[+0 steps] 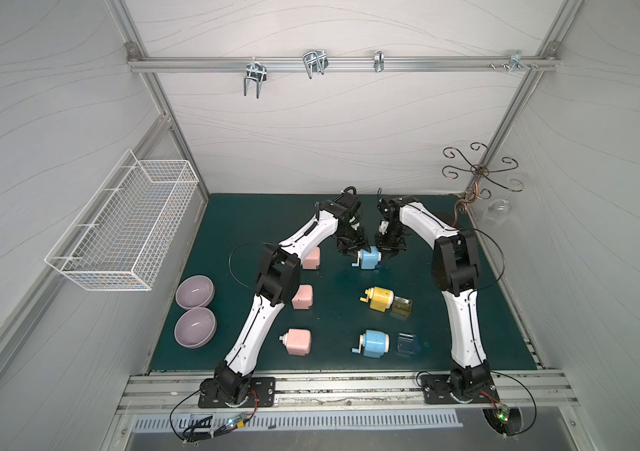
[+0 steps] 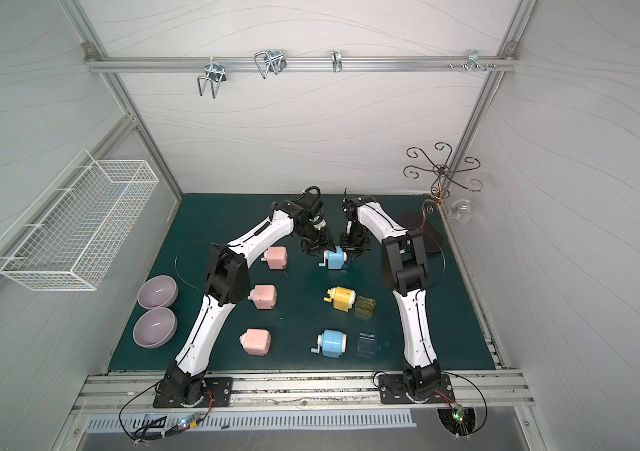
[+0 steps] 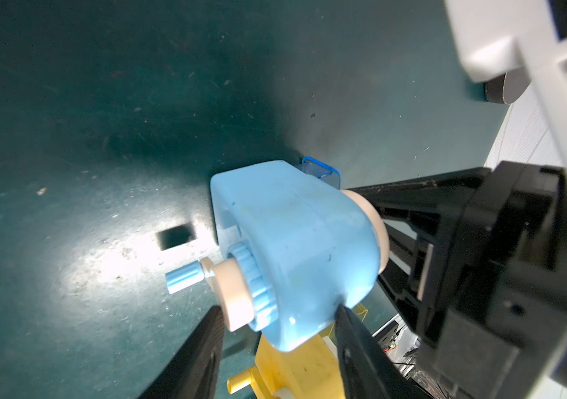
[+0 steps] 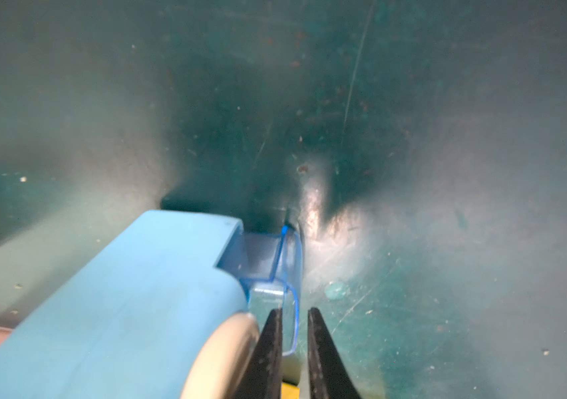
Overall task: Put the tray back into the pencil sharpener
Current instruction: Close the container of the pencil sharpener.
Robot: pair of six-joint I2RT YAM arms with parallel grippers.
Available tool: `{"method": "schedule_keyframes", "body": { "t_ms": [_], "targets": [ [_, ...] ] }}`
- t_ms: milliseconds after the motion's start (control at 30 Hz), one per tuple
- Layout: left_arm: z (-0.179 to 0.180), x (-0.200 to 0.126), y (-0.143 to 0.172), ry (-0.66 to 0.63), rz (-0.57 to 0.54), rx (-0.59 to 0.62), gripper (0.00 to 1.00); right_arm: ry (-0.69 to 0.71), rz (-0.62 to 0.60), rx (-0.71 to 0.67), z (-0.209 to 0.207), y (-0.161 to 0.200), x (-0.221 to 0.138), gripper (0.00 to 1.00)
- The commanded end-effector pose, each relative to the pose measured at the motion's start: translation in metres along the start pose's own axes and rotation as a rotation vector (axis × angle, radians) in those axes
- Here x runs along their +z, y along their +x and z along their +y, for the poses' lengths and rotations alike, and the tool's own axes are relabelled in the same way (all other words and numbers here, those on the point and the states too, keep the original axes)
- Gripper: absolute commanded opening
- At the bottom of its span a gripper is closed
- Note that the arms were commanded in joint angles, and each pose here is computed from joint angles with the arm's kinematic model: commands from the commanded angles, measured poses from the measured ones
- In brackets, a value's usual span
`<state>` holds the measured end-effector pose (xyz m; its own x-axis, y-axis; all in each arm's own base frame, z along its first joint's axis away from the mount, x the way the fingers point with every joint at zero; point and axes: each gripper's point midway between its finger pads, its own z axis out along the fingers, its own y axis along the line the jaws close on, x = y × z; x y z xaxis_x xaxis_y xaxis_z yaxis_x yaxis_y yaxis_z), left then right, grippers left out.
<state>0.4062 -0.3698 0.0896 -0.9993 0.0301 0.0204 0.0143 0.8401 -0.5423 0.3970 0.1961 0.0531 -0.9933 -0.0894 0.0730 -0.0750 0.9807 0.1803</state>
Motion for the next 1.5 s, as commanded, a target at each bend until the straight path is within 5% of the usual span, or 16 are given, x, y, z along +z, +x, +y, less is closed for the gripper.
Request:
{"method": "schedule_keyframes", "body": {
  "t_ms": [0, 767, 1467],
  "targets": [
    [0.007, 0.019, -0.002, -0.027, 0.009, 0.01, 0.54, -0.072, -0.038, -0.002, 0.015, 0.003, -0.025, 0.18],
    [0.008, 0.019, -0.001, -0.031, 0.011, 0.008, 0.53, -0.021, -0.072, 0.125, -0.032, 0.005, -0.043, 0.15],
    [0.01, 0.023, -0.002, -0.029, 0.015, 0.001, 0.53, -0.074, 0.012, 0.156, -0.03, 0.002, 0.01, 0.0]
  ]
}}
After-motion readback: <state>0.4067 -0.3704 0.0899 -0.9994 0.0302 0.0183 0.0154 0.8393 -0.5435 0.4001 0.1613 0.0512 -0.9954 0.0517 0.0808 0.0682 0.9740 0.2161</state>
